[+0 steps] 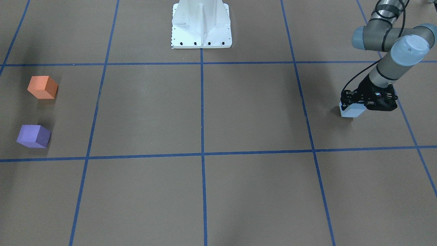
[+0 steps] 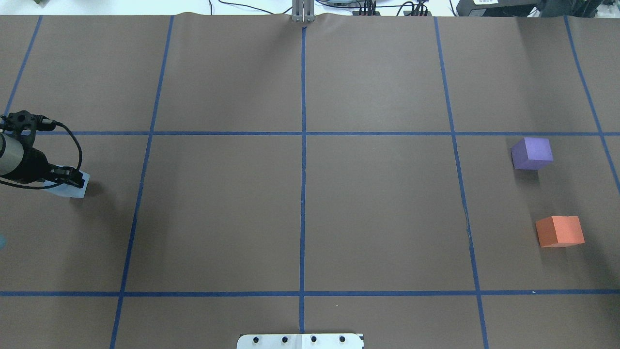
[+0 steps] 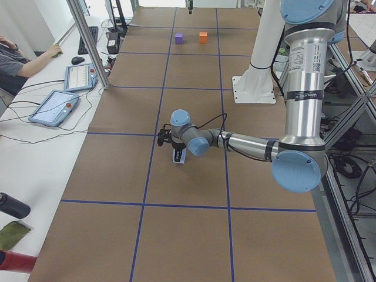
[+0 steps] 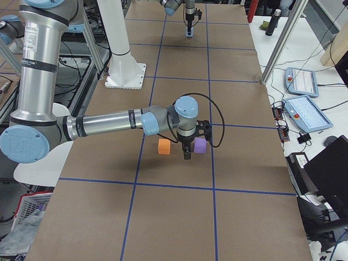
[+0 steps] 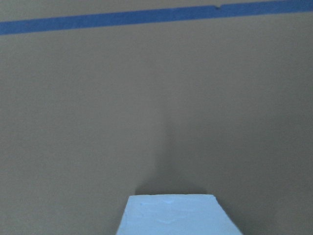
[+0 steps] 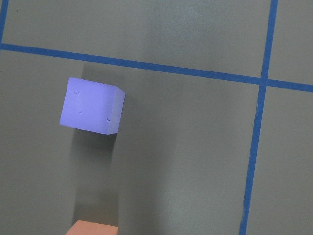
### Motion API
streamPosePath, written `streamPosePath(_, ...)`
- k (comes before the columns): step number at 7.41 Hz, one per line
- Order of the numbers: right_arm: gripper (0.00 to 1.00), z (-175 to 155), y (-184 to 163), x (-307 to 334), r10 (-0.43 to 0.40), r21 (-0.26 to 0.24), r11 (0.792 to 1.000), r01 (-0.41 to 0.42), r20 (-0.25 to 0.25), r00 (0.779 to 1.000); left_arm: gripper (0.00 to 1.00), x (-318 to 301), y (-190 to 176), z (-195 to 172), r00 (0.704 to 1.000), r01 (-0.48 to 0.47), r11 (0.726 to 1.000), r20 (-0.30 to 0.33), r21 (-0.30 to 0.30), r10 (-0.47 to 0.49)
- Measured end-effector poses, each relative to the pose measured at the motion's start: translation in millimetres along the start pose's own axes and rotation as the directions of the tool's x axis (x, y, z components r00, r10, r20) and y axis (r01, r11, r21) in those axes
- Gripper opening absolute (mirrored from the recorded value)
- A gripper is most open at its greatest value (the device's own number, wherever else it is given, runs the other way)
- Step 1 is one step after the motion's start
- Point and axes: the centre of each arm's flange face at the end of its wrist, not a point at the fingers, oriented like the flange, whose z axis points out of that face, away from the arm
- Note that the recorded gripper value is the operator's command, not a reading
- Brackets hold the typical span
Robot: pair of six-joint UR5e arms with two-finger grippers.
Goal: Place blue block between orange and purple blocks
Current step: 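Carry the light-blue cube with the left gripper to the table center and release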
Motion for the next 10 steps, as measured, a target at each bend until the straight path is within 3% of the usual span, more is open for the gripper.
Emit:
streamPosePath(3, 1.0, -0.3, 0.0, -0.4, -0.001, 0.001, 1.0, 0.001, 0.001, 1.0, 0.0, 133.1, -70.6, -63.6, 1.0, 0.026, 1.0, 0.016, -0.014, -0.026)
streamPosePath(5, 1.0, -0.7, 0.0, -0.9, -0.002, 0.001, 1.0, 0.002, 0.003, 1.0, 0.0, 258.1, -88.6, -85.7, 0.998, 0.069, 0.996, 0.015, -0.051, -0.068)
streamPosePath(6, 1.0, -0.8, -0.1, -1.1, -0.002, 0.002, 1.0, 0.002, 0.003, 1.0, 0.0, 324.3, -83.2, -78.1, 0.995, 0.097, 0.994, 0.016, -0.053, -0.096)
streamPosePath(8, 1.0, -0.8, -0.1, -1.2, -0.002, 0.002, 1.0, 0.002, 0.004, 1.0, 0.1, 448.7, -74.1, -43.3, 0.989, 0.145, 0.988, 0.037, -0.057, -0.143)
streamPosePath(10, 1.0, -0.9, 0.0, -1.4, -0.002, 0.001, 1.0, 0.002, 0.006, 1.0, 0.23, 507.9, -62.6, -3.4, 0.992, 0.127, 0.99, 0.031, -0.065, -0.125)
